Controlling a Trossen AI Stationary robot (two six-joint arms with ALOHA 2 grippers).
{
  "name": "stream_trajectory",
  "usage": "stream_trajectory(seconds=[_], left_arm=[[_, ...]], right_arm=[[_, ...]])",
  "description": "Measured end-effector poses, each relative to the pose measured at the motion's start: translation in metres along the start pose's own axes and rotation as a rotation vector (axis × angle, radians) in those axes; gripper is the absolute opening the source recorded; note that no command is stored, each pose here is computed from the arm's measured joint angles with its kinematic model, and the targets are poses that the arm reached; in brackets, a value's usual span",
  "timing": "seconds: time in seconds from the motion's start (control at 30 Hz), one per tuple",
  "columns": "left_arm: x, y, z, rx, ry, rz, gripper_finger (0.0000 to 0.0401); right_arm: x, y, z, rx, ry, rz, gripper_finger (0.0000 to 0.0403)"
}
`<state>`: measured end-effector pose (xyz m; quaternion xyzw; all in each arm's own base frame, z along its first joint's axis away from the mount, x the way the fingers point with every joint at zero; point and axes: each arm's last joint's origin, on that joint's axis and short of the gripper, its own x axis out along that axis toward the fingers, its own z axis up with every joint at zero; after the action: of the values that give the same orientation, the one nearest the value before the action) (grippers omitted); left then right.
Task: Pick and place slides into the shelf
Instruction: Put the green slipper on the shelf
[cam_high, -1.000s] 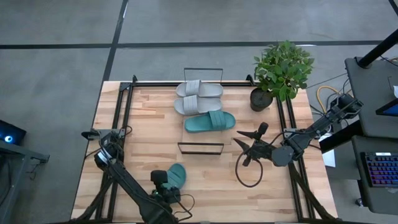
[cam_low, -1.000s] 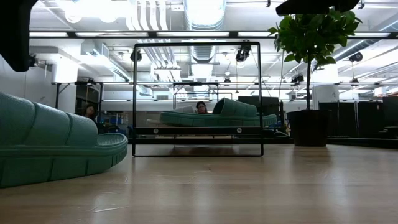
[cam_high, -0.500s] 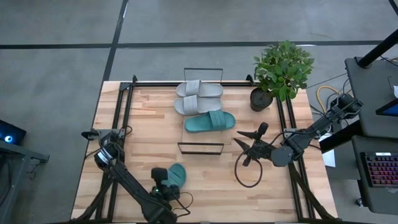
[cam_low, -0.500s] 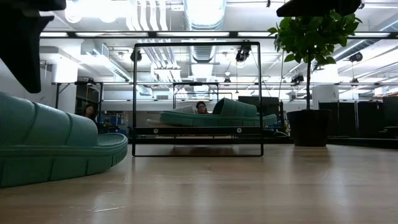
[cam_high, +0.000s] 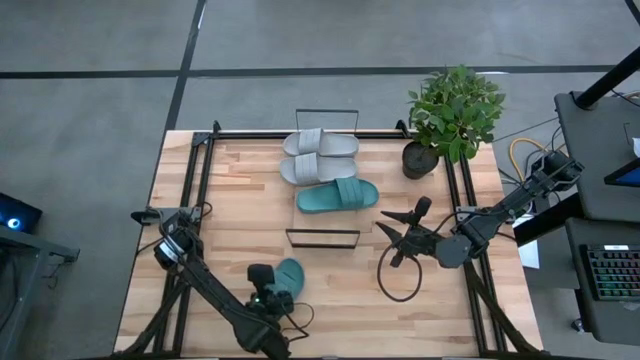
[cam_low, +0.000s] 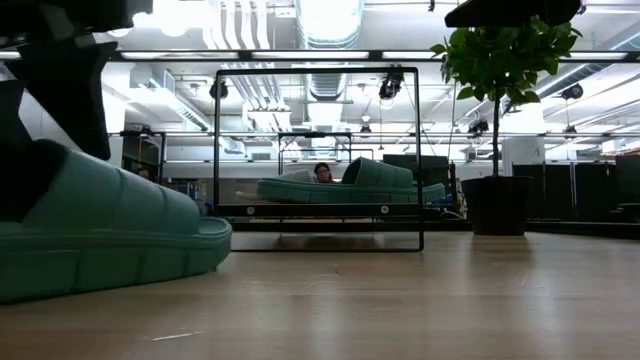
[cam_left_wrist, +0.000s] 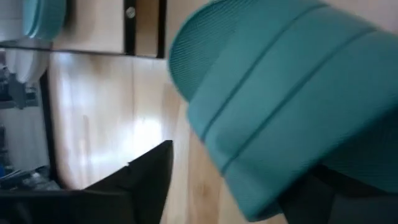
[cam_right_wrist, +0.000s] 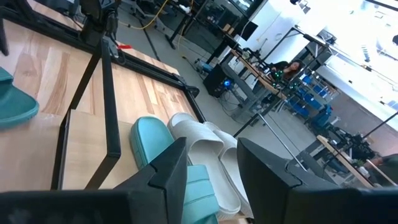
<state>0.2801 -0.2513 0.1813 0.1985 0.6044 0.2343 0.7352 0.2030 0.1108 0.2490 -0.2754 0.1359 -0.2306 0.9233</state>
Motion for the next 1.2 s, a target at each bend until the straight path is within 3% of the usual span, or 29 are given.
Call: stream_trajectory(seconds=[0.17,0.43,0.7,0.9,1.03,1.2], left_arm=[[0.001,-0.007,0.005,-0.004,-0.055,-0.056,0.0163],[0.000,-0.010,0.009,0.017,-0.101,-0.082,0.0012],[-0.013,-0.006,0.015,0.009,-0.145,-0.115,0.0003],[-0.041,0.008,0.022,0.012,-0.254,-0.170,0.0001],[-0.062,0.018,0.022,0.002,-0.323,-0.208,0.0001],[-0.087,0.024,0.019,-0.018,-0.527,-0.173,0.0001]], right_arm=[[0.000,0.000,-0.001,-0.004,0.001,0.001,0.0126],[0.000,0.001,-0.002,-0.012,0.004,0.002,0.0123],[0.000,0.001,-0.002,-0.068,-0.004,0.010,0.0123],[-0.002,0.010,0.000,-0.159,-0.129,0.278,0.0116],[-0.005,0.014,0.001,-0.199,-0.199,0.394,0.0116],[-0.015,0.023,0.000,-0.295,-0.322,0.580,0.0114]])
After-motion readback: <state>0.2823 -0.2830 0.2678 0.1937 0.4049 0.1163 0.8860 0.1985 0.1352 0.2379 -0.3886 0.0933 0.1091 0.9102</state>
